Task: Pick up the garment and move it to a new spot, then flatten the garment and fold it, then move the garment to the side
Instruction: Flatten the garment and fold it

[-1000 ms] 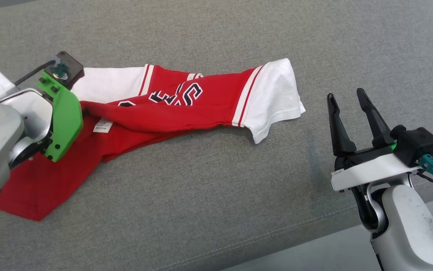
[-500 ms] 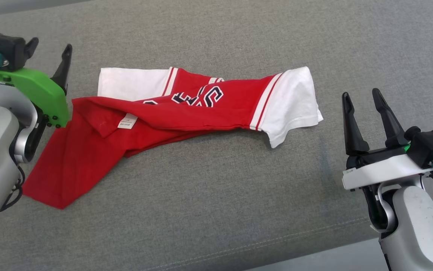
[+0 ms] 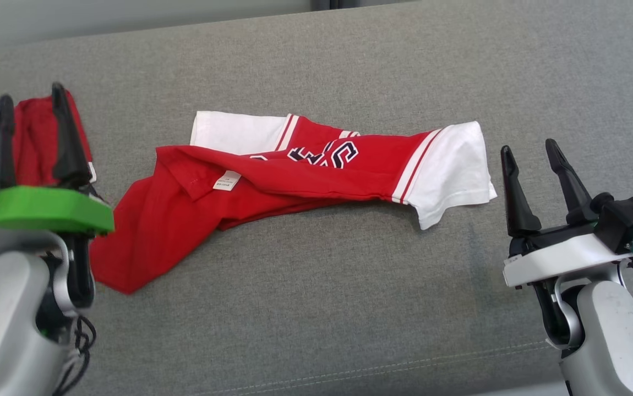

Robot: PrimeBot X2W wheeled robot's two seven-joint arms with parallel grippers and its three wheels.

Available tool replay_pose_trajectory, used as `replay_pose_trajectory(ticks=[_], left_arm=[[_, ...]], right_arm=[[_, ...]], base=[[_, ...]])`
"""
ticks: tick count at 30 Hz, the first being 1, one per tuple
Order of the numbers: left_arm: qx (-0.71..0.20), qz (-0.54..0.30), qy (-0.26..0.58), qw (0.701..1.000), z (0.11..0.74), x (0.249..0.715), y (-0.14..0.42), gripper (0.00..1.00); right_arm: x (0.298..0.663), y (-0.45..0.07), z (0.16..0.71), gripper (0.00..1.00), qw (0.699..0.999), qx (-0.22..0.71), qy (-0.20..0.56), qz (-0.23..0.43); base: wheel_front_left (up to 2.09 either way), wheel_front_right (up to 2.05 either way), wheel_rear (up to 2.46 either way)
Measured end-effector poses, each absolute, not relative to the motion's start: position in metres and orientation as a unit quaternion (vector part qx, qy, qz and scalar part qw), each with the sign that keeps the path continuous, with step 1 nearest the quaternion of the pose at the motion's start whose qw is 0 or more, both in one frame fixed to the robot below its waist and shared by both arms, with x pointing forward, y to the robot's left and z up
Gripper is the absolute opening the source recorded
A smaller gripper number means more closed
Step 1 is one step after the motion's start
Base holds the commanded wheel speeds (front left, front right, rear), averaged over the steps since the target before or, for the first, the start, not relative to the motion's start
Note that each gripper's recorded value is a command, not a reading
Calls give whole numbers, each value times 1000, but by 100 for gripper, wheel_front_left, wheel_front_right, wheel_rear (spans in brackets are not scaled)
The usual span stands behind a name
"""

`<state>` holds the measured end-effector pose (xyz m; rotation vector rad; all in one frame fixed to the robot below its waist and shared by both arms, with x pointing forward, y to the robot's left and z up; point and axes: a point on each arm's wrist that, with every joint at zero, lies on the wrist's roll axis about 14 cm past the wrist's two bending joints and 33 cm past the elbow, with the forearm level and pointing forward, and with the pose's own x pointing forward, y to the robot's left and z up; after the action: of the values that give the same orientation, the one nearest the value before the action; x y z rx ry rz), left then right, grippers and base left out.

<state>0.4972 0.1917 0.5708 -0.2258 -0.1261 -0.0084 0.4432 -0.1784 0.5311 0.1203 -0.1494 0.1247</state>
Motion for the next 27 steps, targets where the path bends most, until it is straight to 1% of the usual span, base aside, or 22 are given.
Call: replay_pose_trajectory(ticks=[7, 15, 22, 27], left_arm=[[-112, 14, -84, 990, 563, 448, 188, 100], [-85, 8, -111, 990, 566, 413, 183, 100], [-51, 2, -76, 996, 537, 388, 184, 100], [-32, -4, -64, 997, 528, 373, 181, 100]], right_arm=[[434, -175, 537, 100, 993, 61, -78, 66], [418, -173, 536, 100, 993, 63, -73, 66], [402, -170, 535, 100, 994, 60, -66, 68], [389, -172, 535, 100, 994, 57, -61, 64]], base=[[0, 0, 0], [0, 0, 0], [0, 0, 0], [0, 0, 0]])
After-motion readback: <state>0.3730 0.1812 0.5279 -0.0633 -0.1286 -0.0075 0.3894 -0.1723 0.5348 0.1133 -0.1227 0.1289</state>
